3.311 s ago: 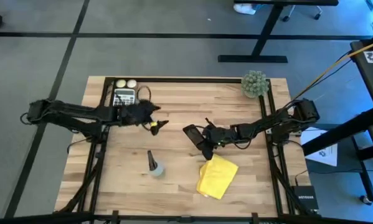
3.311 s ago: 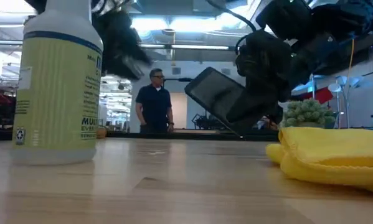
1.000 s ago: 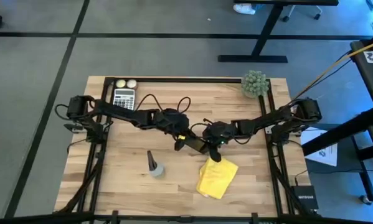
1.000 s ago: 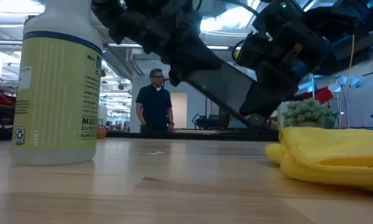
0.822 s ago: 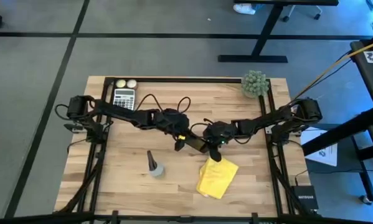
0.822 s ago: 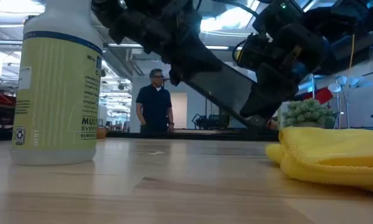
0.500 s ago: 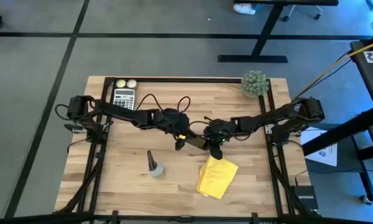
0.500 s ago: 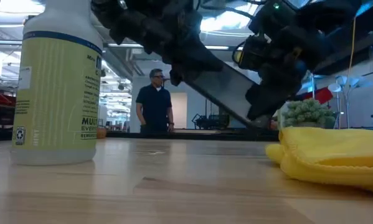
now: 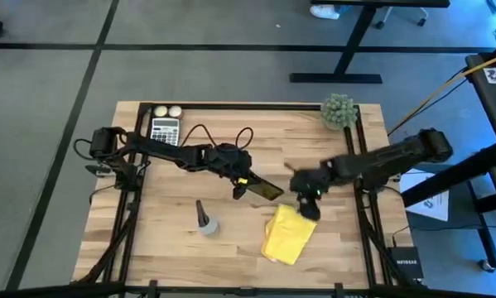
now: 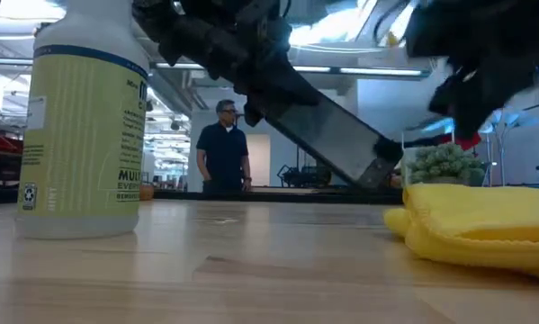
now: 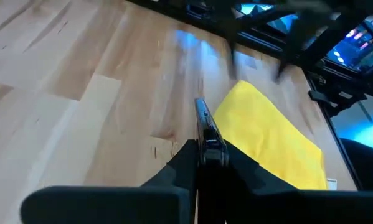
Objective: Apply microfiber cloth
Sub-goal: Wipe the front of the black cellphone with the yellow microfiber cloth
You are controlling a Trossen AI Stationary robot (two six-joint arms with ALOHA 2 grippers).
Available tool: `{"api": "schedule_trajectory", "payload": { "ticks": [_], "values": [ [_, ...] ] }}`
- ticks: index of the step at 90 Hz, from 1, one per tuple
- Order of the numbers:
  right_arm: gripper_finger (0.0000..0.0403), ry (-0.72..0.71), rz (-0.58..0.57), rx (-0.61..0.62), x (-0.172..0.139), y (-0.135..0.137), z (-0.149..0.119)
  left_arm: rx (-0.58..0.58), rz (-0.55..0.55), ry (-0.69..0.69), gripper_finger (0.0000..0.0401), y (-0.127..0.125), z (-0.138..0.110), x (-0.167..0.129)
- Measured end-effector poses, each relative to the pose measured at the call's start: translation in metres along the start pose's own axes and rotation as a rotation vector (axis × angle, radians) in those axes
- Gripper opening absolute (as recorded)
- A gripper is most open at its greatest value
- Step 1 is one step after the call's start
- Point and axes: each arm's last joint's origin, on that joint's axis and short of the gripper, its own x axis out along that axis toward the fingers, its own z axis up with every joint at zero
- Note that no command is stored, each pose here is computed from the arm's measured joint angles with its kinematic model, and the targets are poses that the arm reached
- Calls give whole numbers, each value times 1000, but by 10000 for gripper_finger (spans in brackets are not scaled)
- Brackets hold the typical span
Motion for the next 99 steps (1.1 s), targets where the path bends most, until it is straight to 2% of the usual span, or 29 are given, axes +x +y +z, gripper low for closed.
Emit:
{"api": "schedule_trajectory", "payload": {
  "ticks": [8,15,30,36,41,49,54,67,80,90,99],
  "values": [
    [223,-120,-44,-136,20,21,-7,-2,-1,-2,22,0,0,0],
    [223,-123,-76,-211,40,30,-13,-12,-2,-5,22,0,0,0],
    [213,49,-141,-239,93,26,-31,-42,11,-15,22,0,1,0],
    [186,113,-180,-229,105,25,-34,-58,12,-15,22,0,1,0],
    [144,162,-207,-208,110,25,-34,-77,14,-16,22,0,1,0],
    [50,212,-243,-179,108,24,-34,-127,34,-28,22,0,2,0],
    [19,229,-256,-177,101,25,-34,-160,51,-32,22,1,1,1],
    [13,224,-372,-168,65,22,-35,-216,60,-6,22,6,-8,12],
    [6,-24,-530,-157,29,24,-22,-261,36,-3,22,13,-21,33],
    [3,-209,-632,-188,25,24,-9,-310,-7,-26,22,20,-31,48],
    [2,-286,-716,-225,37,17,4,-340,-16,-43,22,24,-36,56]
  ]
}}
